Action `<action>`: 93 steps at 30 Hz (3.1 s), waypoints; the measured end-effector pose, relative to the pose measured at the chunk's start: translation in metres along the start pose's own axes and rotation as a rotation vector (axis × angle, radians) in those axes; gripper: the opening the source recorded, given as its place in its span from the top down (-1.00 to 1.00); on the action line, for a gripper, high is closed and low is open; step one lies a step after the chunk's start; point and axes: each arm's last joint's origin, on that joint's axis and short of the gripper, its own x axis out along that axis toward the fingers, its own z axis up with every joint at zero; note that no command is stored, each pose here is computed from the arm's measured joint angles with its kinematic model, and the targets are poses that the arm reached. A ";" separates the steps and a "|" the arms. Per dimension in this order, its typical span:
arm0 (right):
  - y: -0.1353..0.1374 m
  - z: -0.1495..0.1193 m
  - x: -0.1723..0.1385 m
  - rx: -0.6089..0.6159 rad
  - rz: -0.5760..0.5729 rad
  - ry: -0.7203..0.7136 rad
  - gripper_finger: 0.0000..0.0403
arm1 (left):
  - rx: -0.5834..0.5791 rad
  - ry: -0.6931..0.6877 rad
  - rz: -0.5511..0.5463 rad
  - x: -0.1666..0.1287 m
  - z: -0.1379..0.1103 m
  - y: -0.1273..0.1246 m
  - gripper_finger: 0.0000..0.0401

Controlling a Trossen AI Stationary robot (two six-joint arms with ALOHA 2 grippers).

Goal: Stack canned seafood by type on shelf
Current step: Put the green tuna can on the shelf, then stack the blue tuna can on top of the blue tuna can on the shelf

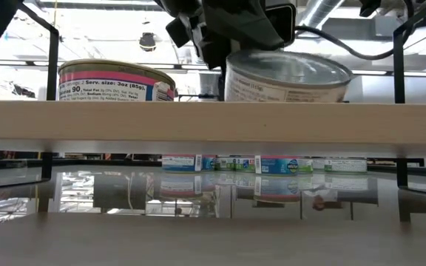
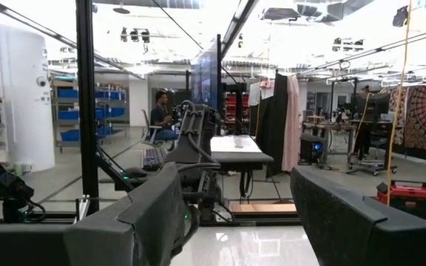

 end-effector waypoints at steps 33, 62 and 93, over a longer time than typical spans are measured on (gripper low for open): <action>-0.002 -0.002 0.000 0.001 -0.017 0.015 -0.40 | 0.151 0.055 0.976 -0.190 -0.006 0.022 -0.32; -0.002 -0.002 0.000 -0.006 -0.016 0.016 -0.40 | -0.577 -0.124 1.029 -0.259 -0.044 0.180 -0.13; -0.001 -0.001 0.003 0.004 -0.011 0.005 -0.40 | 0.026 0.216 1.111 -0.171 -0.016 0.130 -0.05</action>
